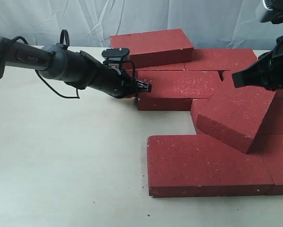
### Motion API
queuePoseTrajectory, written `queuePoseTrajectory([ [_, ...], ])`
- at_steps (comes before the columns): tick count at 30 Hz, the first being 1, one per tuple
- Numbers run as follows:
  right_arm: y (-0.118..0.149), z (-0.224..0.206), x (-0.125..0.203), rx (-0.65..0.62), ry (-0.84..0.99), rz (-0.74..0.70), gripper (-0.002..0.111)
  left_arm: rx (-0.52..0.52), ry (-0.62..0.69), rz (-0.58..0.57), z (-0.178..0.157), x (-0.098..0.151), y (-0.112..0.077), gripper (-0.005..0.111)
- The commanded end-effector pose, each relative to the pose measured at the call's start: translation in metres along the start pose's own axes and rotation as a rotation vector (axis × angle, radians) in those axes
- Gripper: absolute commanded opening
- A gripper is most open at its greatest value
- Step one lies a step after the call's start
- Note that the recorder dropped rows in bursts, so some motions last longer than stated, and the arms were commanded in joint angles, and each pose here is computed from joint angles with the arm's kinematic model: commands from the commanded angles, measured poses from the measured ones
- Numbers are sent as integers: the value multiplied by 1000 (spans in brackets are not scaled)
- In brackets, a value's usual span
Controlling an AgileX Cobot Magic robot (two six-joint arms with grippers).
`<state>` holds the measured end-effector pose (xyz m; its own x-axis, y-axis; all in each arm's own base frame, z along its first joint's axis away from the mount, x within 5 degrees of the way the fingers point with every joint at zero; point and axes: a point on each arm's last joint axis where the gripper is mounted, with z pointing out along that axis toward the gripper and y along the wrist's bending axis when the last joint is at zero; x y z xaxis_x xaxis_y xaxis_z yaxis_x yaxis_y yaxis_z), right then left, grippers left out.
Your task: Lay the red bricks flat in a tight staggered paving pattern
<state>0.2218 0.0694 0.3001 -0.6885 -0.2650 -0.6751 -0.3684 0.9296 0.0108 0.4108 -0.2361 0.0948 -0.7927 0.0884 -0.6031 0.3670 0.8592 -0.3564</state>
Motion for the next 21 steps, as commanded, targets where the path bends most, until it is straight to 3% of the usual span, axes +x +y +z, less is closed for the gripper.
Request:
queuePoseTrajectory([
  [1, -1, -1, 0, 3, -15, -3, -1, 35, 29, -24, 15, 9, -9, 0],
  [10, -1, -1, 0, 4, -20, -3, -1, 73, 21, 15, 14, 1, -22, 0],
  [21, -1, -1, 0, 4, -20, -3, -1, 29, 113, 27, 7, 2, 1, 0],
])
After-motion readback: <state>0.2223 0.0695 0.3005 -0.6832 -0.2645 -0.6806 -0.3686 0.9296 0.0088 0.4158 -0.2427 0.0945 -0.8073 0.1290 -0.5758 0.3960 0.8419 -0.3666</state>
